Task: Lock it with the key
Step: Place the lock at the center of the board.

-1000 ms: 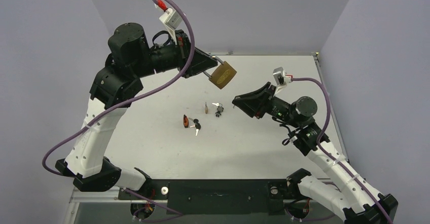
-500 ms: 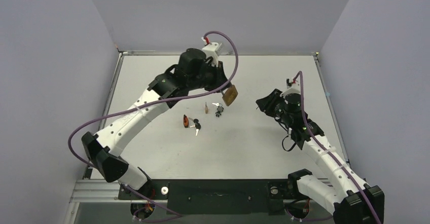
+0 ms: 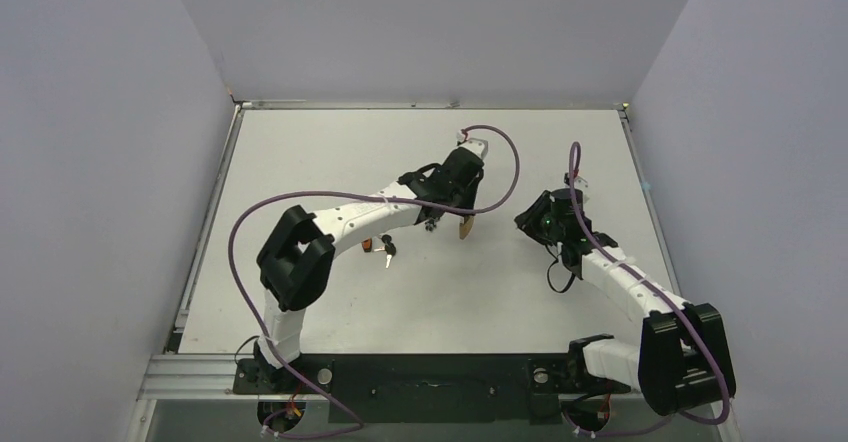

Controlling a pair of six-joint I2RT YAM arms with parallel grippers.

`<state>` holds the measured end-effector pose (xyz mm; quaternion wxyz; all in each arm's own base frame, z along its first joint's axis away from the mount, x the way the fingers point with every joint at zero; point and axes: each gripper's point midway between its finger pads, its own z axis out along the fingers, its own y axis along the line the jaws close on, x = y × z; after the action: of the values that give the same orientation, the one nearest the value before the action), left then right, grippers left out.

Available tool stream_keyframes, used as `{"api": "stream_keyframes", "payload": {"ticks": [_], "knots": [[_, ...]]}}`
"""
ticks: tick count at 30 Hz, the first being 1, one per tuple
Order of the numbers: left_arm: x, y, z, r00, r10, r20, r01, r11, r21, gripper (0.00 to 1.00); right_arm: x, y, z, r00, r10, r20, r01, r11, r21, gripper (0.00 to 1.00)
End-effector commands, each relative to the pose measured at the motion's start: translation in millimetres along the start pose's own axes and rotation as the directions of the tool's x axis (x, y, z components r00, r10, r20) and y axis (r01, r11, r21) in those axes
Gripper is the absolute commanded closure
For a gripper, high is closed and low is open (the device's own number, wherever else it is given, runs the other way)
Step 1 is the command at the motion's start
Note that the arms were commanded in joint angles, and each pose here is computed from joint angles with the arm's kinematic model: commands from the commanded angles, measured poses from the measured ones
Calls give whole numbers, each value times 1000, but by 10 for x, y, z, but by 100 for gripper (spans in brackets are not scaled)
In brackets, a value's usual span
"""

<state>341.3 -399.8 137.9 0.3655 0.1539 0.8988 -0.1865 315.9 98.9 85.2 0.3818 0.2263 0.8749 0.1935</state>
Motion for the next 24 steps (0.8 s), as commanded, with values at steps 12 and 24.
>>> {"api": "stream_keyframes", "payload": {"ticks": [12,24], "knots": [[-266,-284,345,970,-54,235,60,998,-17,100,-60,27,307,998,45,37,-43,998,-42,100],[-265,-341,273,975,-38,219,36,999,10,58,-3,25,375,998,54,18,-53,997,-54,100]]}}
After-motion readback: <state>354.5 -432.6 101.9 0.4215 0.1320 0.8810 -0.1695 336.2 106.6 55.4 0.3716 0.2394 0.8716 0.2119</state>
